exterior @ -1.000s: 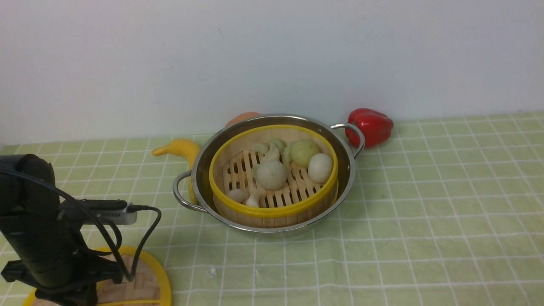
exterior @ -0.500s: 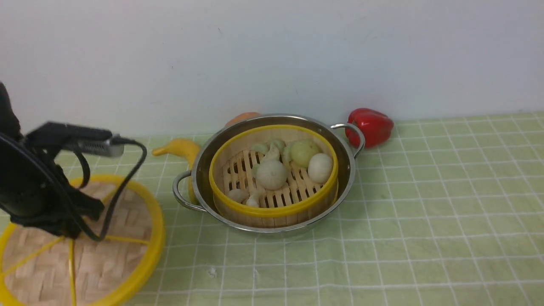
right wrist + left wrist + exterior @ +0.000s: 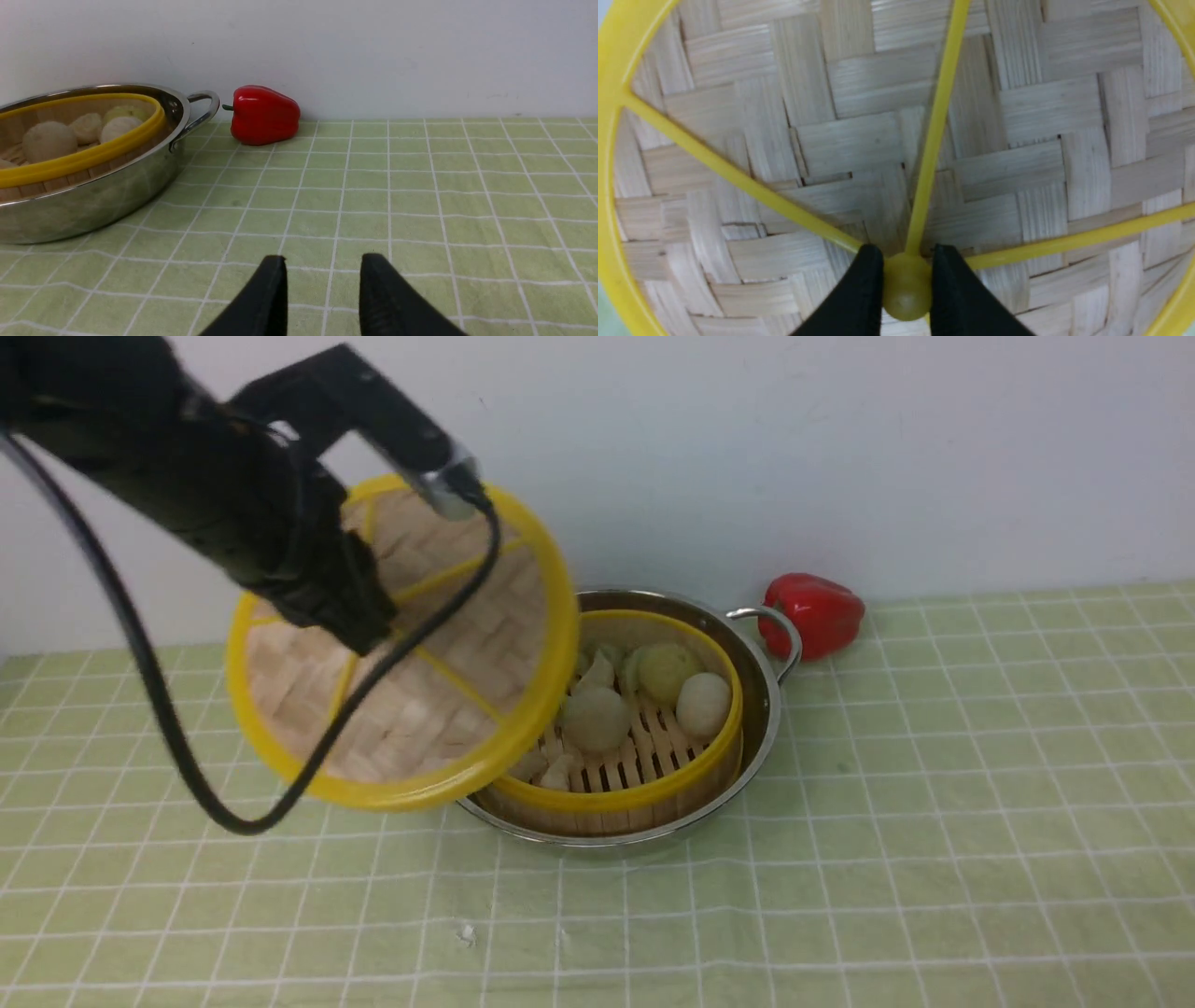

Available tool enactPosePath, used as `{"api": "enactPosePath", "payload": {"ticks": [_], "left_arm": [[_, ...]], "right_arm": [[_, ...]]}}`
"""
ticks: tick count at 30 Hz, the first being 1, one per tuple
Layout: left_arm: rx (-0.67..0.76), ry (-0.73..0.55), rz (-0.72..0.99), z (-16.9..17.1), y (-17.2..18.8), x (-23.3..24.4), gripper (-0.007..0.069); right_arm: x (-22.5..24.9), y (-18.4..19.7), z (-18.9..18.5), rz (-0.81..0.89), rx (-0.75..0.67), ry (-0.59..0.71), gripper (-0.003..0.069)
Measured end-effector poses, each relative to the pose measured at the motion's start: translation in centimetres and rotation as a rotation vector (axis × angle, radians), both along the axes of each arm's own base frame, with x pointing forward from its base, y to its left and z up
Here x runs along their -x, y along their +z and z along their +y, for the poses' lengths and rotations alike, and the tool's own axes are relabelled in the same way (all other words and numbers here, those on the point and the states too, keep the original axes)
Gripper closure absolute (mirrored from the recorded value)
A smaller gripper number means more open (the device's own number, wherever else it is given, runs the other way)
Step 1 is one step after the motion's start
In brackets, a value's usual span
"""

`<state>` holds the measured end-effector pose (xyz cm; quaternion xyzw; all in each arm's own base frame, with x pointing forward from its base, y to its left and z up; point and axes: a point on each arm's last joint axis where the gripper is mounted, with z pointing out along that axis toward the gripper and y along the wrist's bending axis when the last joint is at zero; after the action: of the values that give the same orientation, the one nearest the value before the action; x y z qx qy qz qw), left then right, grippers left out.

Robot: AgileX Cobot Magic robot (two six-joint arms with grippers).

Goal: Place the steamer in the pot on the green tablecloth, and put the lid on the steamer.
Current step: 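Place the yellow bamboo steamer lid onto the steamer in the pot with the left gripper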

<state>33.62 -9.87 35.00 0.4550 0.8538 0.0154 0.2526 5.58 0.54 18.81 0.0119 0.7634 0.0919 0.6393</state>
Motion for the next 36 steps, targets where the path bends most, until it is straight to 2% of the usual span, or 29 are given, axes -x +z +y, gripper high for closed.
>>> {"api": "enactPosePath", "payload": {"ticks": [3, 5, 9, 20, 36], "left_arm": [[-0.028, -0.152, -0.044, -4.0, -0.9, -1.6, 0.0505], [-0.045, -0.209, -0.047, -5.9, -1.6, -2.4, 0.0505], [-0.073, -0.246, -0.015, -8.3, -3.3, -4.3, 0.0505], [-0.145, -0.228, 0.061, -9.2, -6.3, -7.0, 0.0505], [-0.146, -0.226, 0.034, -9.5, -7.6, -8.0, 0.0505]], "right_arm": [[0.0, 0.0, 0.0, 0.0, 0.0, 0.0, 0.0419], [0.0, 0.0, 0.0, 0.0, -0.001, 0.0, 0.0419], [0.0, 0.0, 0.0, 0.0, -0.001, 0.0, 0.0419], [0.0, 0.0, 0.0, 0.0, -0.001, 0.0, 0.0419], [0.0, 0.0, 0.0, 0.0, -0.001, 0.0, 0.0419]]}}
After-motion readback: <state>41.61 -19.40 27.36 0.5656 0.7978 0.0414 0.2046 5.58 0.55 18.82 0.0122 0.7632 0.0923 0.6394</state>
